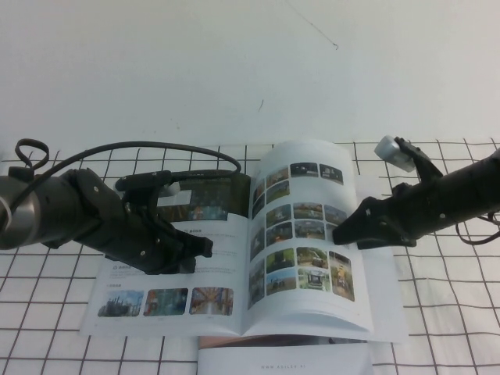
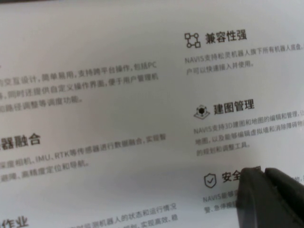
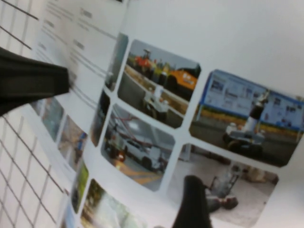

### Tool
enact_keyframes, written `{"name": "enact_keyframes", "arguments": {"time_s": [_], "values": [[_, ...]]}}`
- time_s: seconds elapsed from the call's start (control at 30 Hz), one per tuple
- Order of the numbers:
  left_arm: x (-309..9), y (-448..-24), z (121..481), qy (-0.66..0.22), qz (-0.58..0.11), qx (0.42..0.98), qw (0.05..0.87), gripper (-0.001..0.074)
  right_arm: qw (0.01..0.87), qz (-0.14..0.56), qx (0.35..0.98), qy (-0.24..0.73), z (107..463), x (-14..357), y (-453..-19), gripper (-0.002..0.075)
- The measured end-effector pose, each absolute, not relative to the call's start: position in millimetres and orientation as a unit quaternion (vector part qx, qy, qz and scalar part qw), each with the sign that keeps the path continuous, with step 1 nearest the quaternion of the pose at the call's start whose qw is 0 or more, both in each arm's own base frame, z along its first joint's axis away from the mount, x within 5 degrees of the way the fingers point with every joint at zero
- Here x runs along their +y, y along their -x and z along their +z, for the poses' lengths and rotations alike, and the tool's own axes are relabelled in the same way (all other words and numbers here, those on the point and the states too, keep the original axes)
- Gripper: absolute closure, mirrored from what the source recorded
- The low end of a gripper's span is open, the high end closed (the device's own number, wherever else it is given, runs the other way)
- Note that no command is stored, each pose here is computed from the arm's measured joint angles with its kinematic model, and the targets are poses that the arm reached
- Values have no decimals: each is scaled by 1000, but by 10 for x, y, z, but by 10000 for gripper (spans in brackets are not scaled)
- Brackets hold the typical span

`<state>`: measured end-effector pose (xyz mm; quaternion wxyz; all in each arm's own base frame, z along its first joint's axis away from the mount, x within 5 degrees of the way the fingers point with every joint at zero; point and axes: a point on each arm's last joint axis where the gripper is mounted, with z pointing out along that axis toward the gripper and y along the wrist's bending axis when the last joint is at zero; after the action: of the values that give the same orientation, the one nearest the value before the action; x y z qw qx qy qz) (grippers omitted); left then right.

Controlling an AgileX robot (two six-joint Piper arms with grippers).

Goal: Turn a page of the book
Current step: Open the closed book

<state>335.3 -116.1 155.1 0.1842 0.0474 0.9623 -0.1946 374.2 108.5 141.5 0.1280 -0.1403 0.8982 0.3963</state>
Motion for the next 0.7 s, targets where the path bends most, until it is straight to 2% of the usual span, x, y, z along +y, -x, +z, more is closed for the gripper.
{"name": "enact_keyframes", "arguments": {"time_s": [0.4,0.7], "values": [[-1163,-3354,1544,-44,-196,962,183,736,179,545,808,136,1699,1256,-3761,216],[-1182,-3379,1399,-26,-202,965,163,737,177,568,791,146,1743,1377,-3724,216]]}}
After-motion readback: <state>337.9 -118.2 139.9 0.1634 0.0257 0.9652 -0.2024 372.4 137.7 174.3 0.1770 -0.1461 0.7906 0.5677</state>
